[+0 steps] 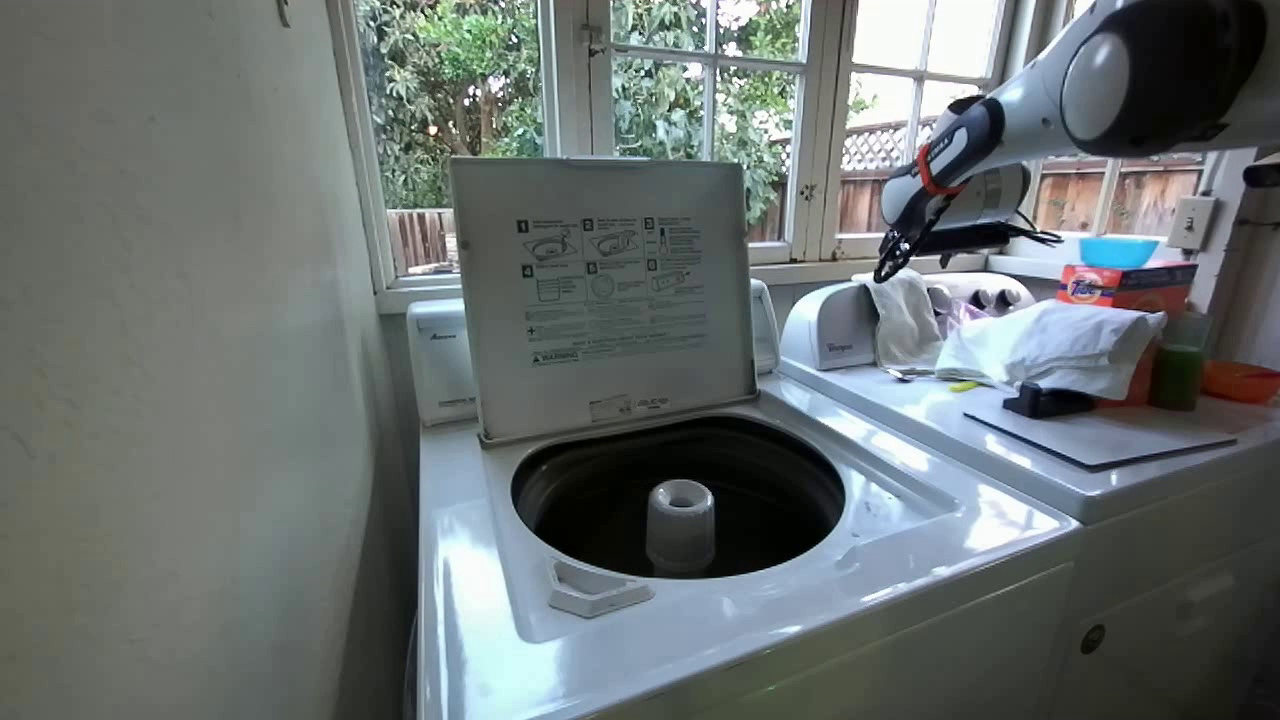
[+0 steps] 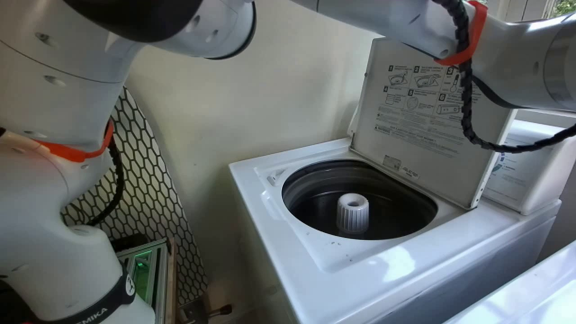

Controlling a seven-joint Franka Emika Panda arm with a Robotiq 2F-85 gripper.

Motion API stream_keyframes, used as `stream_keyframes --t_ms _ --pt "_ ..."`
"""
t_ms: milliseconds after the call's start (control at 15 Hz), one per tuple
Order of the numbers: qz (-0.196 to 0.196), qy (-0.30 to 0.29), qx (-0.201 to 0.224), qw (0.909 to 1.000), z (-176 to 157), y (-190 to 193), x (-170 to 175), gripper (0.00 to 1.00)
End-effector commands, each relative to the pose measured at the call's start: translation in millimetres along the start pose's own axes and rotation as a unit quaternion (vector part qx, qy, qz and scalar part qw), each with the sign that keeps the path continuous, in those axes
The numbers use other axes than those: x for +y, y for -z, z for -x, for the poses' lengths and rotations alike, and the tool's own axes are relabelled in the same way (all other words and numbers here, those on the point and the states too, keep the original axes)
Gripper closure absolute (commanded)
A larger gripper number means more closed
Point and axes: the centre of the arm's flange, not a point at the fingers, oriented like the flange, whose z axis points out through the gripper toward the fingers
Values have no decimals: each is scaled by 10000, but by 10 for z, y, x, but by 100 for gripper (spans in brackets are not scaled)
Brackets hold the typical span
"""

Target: Remove the smaller white towel from the top of the right washing machine

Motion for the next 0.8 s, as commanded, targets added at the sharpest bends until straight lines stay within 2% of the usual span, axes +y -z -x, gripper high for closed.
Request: stream_keyframes --t_ms 0,200,467,533,600,733 --pt "-102 124 -23 9999 -272 -387 48 0" --pt "-281 260 -100 9992 -271 -544 20 0" --pt "-262 207 -272 9991 -296 -743 -14 0" --pt "-205 146 -379 9990 -295 -755 -21 0" --pt "-191 240 -263 9992 -57 -527 -25 0" --pt "-182 243 -300 9991 -60 -573 -37 0"
